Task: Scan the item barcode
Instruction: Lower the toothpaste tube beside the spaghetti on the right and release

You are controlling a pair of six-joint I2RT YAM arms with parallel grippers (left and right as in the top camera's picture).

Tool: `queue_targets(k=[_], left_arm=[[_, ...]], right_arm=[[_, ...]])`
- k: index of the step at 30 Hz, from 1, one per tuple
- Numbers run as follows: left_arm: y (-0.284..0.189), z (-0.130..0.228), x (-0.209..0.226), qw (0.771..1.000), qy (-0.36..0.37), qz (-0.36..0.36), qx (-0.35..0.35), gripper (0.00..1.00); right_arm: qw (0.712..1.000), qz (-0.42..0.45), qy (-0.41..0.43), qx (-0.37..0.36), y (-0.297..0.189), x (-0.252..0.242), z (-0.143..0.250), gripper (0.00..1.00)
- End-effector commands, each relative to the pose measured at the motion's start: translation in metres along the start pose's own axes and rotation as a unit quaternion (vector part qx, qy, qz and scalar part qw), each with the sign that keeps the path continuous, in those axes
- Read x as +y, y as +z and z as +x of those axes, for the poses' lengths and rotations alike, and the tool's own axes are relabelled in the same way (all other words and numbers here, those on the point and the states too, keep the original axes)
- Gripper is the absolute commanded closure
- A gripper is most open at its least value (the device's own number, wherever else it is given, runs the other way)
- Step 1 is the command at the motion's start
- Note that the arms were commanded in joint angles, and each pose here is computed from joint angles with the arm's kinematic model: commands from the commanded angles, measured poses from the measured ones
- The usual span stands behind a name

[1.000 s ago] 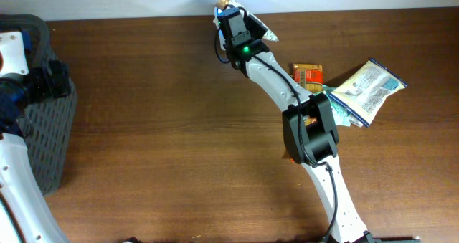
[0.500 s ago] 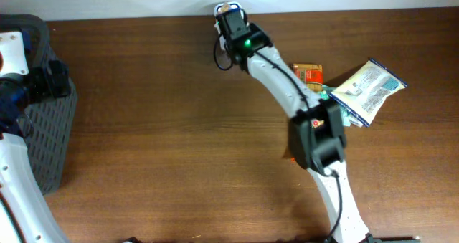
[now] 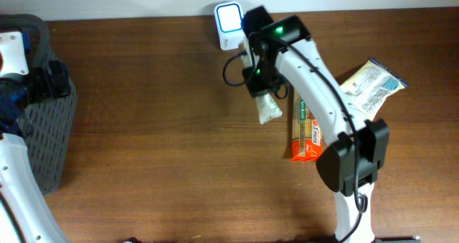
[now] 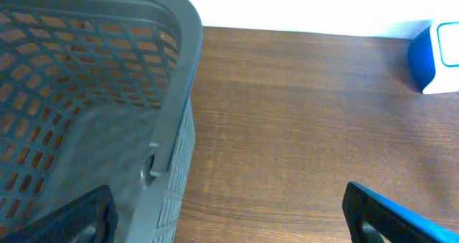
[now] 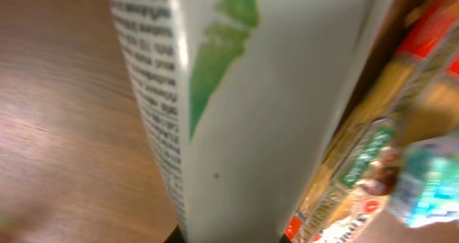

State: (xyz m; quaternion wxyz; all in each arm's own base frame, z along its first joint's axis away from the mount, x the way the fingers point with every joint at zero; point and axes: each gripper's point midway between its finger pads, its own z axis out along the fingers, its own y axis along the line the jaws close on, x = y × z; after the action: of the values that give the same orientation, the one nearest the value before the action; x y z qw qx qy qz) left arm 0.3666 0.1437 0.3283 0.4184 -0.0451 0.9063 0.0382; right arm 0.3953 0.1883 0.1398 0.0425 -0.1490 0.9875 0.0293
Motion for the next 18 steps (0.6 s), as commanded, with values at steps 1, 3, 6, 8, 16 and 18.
queue_targets(k=[1,3,6,8,16,18], left_arm=[[-0.004,-0.004,0.000,1.000,0.010,0.000,-0.008,0.01],[-0.004,-0.004,0.000,1.000,0.010,0.000,-0.008,0.01],[-0.004,-0.004,0.000,1.000,0.010,0.000,-0.008,0.01],[-0.004,-0.004,0.000,1.000,0.010,0.000,-0.008,0.01],[-0.004,-0.004,0.000,1.000,0.010,0.000,-0.008,0.01],[-0.004,-0.004,0.000,1.000,0.010,0.000,-0.008,0.01]], right_arm=[[0.998,-0.002,0.053,0.043,0.030,-0.008,0.019,0.96],[0.992,0.005,0.110,0.065,0.048,-0.016,0.031,0.96],[0.983,0.013,0.158,0.095,0.068,-0.029,0.048,0.96],[0.980,0.016,0.166,0.109,0.080,-0.036,0.057,0.95],[0.972,0.012,0.204,0.115,0.074,-0.078,0.059,0.64],[0.982,-0.005,0.164,0.097,0.049,-0.080,0.047,0.61]])
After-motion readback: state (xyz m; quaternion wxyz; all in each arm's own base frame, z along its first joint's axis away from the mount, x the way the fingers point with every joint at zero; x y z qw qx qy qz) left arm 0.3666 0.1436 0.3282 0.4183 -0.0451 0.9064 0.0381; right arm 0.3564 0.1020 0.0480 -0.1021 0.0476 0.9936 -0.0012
